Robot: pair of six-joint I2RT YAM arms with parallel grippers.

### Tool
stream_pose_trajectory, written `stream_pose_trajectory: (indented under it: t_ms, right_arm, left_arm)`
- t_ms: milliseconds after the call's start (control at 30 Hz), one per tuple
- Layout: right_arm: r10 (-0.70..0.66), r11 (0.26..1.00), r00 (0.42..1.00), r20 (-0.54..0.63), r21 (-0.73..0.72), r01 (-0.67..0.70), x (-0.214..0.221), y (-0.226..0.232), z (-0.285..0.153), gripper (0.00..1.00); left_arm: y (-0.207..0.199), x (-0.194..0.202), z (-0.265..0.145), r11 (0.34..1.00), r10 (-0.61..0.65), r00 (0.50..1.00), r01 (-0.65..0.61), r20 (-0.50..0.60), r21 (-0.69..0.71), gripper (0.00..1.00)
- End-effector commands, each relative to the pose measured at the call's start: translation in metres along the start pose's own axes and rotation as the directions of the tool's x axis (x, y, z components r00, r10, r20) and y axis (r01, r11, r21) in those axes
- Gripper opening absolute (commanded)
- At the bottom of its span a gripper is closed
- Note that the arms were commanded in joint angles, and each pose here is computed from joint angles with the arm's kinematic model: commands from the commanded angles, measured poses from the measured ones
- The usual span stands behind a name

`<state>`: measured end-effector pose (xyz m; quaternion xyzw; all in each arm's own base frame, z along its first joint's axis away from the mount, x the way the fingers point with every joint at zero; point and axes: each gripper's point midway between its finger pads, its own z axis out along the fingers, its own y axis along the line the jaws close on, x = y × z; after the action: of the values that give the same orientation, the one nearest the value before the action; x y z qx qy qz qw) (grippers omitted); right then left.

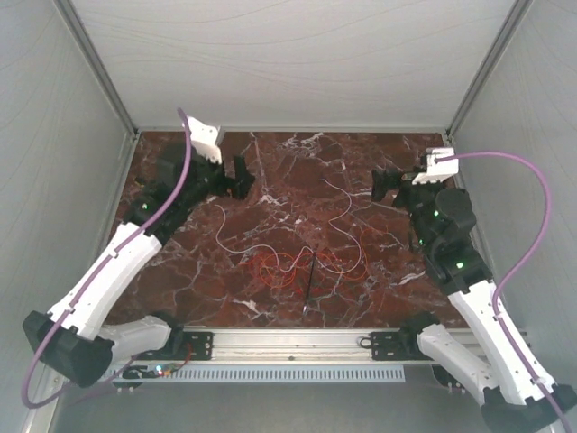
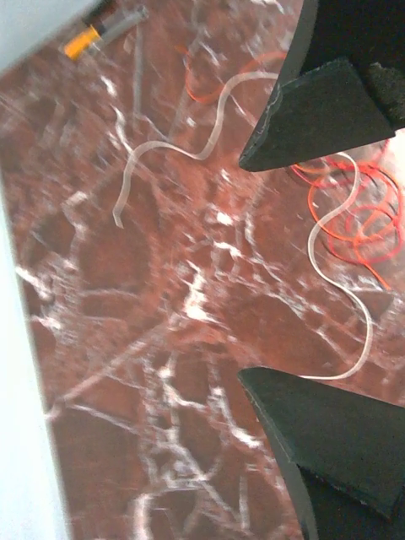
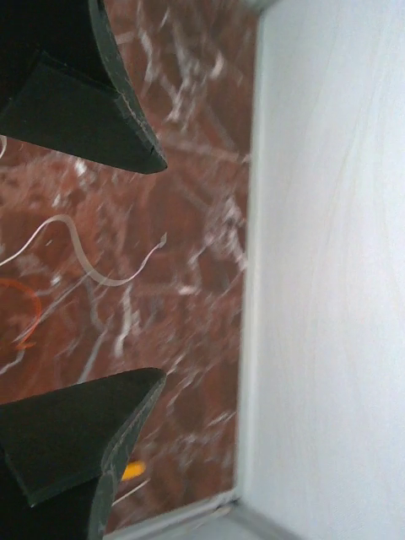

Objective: Zip-tie the wires
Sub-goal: Reset both arms

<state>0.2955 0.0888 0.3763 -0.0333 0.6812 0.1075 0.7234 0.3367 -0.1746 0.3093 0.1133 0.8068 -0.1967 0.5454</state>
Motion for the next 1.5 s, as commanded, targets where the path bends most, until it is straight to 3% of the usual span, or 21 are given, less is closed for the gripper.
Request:
stream_pose_trajectory:
  t_ms: [0,67,167,300,567,867,967,1200,1400,1467]
  right_arm:
    - [-0.147,0.964,0.975,-0.169,0.195,0.179,0.076,-0.052,-0.014,0.98]
    - [-0.173,0.960,0.968,-0.182,0.186,0.207,0.108,-0.059,-0.017,0.98]
    - [-0.103,0.955,0.967,-0.235,0.248,0.162,0.157,-0.081,-0.019,0.98]
    - [-0.089,0.959,0.961,-0.260,0.237,0.153,0.199,-0.096,-0.013,0.98]
    - [-0.075,0.965,0.973,-0.217,0.229,0.125,0.251,-0.122,-0.014,0.98]
    - [-0.109,0.963,0.989,-0.097,0.235,0.129,0.245,-0.138,0.006,0.98]
    - [-0.069,0.962,0.974,-0.216,0.243,0.122,0.261,-0.150,0.028,0.98]
    - [-0.055,0.971,0.986,-0.156,0.222,0.089,0.253,-0.149,0.018,0.98]
    - [-0.073,0.983,0.984,-0.164,0.155,0.099,0.255,-0.138,0.019,0.98]
    - [-0.024,0.986,0.989,-0.146,0.157,0.047,0.254,-0.136,0.019,0.98]
  left_arm:
    - [0.040,0.065,0.002,0.995,0.068,0.996,-0.072,-0.059,-0.070,0.99]
    - [0.062,0.111,0.004,0.995,0.008,0.995,-0.018,-0.099,-0.100,0.99]
    - [0.097,0.141,-0.001,0.982,-0.081,0.996,0.072,-0.047,-0.174,0.99]
    - [0.126,0.162,0.000,0.975,0.021,0.999,-0.011,0.039,-0.224,0.99]
    - [0.156,0.203,0.006,0.968,0.020,0.994,0.008,0.110,-0.252,0.99]
    - [0.189,0.171,0.034,0.964,0.030,0.974,0.031,0.223,-0.263,0.99]
    - [0.198,0.173,0.047,0.969,0.007,0.974,0.050,0.228,-0.241,0.99]
    - [0.174,0.179,0.034,0.989,0.089,0.950,-0.048,0.299,-0.142,0.99]
    - [0.177,0.181,0.036,0.988,0.080,0.955,-0.039,0.284,-0.148,1.00]
    - [0.176,0.180,0.036,0.988,0.082,0.954,-0.040,0.289,-0.147,1.00]
